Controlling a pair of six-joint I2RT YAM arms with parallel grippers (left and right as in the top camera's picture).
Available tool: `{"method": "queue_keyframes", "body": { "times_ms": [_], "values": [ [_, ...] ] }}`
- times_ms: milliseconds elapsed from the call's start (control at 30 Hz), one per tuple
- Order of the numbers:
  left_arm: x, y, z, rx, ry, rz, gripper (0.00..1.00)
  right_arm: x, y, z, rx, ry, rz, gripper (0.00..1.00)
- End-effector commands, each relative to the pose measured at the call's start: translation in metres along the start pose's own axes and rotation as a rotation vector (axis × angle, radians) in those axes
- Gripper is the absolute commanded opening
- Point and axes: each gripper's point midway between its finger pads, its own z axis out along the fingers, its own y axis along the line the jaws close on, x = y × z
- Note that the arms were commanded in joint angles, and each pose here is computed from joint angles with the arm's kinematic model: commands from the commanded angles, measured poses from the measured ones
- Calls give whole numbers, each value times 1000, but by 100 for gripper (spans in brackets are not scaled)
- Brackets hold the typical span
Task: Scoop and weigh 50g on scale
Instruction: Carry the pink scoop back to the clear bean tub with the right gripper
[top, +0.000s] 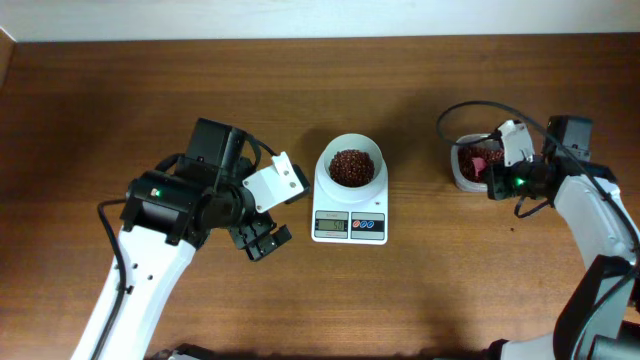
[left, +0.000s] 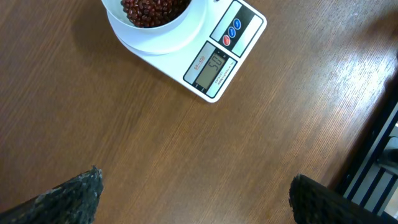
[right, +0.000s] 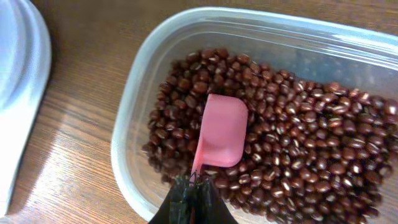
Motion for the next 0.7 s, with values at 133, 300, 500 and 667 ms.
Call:
{"method": "queue_keyframes", "body": {
  "times_ms": [133, 300, 500, 667],
  "values": [
    [-5, 1, -7, -10, -26, 14, 99, -14, -25, -24, 1, -115, 204, 4],
    [-5, 1, -7, -10, -26, 14, 99, -22, -29, -34, 1, -160, 216, 4],
    [-5, 1, -7, -10, -26, 14, 99, -38, -15, -55, -58, -237, 231, 4],
    [-5, 1, -7, -10, -26, 14, 99, -40, -23, -75, -176, -317, 350, 4]
  ]
}}
